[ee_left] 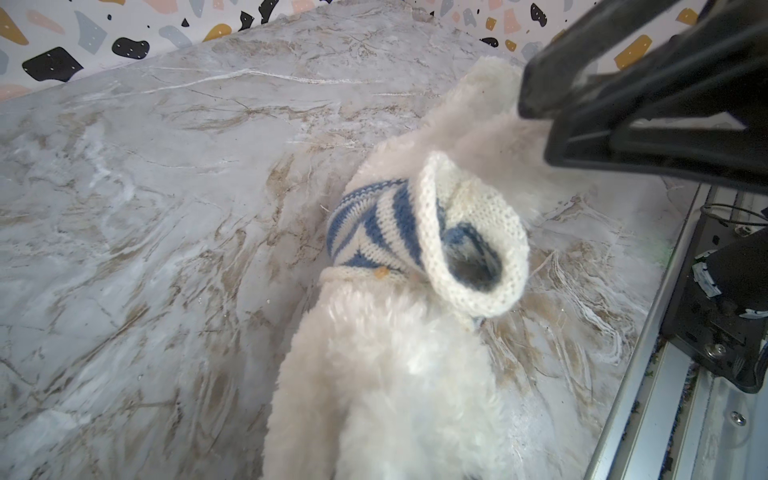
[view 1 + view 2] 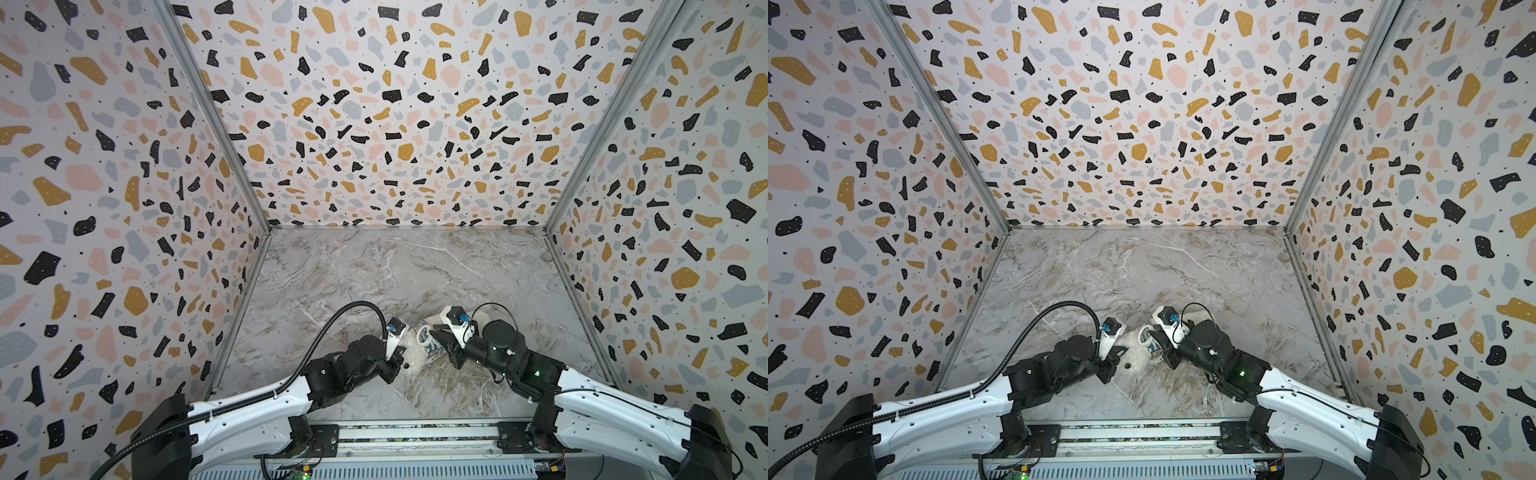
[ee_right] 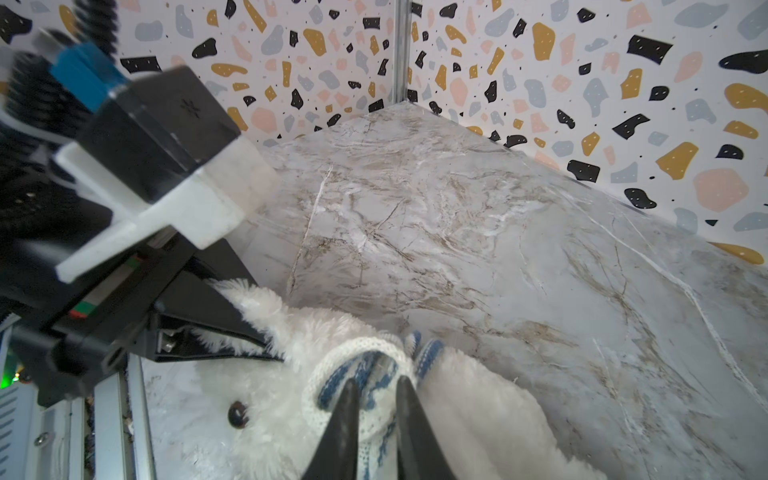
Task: Dress the teddy bear
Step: 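Grasp the sweater collar with the right gripper while the left holds the bear's head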
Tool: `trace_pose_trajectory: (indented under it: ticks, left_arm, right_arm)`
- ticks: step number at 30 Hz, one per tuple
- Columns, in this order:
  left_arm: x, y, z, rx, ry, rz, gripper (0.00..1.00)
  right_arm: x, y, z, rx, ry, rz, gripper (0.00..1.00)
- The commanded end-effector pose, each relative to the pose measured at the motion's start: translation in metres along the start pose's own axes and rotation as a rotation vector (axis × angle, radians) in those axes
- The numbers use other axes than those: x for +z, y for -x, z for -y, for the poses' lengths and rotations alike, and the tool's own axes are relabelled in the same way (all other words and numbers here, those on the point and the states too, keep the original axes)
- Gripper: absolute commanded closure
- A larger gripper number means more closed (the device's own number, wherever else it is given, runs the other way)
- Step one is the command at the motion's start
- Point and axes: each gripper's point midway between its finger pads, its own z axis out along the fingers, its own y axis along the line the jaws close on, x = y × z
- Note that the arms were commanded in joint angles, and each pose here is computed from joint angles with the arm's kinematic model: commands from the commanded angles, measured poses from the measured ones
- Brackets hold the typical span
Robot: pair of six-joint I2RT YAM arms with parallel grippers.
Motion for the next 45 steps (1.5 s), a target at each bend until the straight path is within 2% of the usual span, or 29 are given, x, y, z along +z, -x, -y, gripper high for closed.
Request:
trace_pose_trajectory:
  ticks: [1,7,13,18,25,34,45]
  left_arm:
    - [-0.001,0.017,0.005,0.027,-0.004,0.077,1.0]
    - [0.0,0.011,0.005,0.039,0.01,0.077,1.0]
    - [0.001,0.001,0.003,0.08,0.055,0.068,1.0]
    - [-0.002,0.001,0.002,0.126,0.133,0.1,1.0]
    - [-0.015,0.016,-0.003,0.168,0.278,0.2,1.0]
    - [-0.017,0.013,-0.004,0.176,0.293,0.204,1.0]
    - [-0.012,0.006,0.006,0.219,0.291,0.181,1.0]
  right_arm:
    - [0.001,0.006,0.0,0.036,-0.006,-0.034,0.87]
    - [-0.005,0.006,0.013,0.098,-0.08,-0.029,0.87]
    - [-0.013,0.016,0.028,0.131,-0.152,0.005,0.81]
    - [0.004,0.004,0.023,0.125,-0.117,-0.066,0.81]
    - [0.009,-0.003,0.011,0.157,-0.043,-0.087,0.69]
    - [0.013,-0.028,-0.004,0.208,0.027,-0.147,0.6]
    - [0.024,-0.043,-0.002,0.209,0.01,-0.178,0.66]
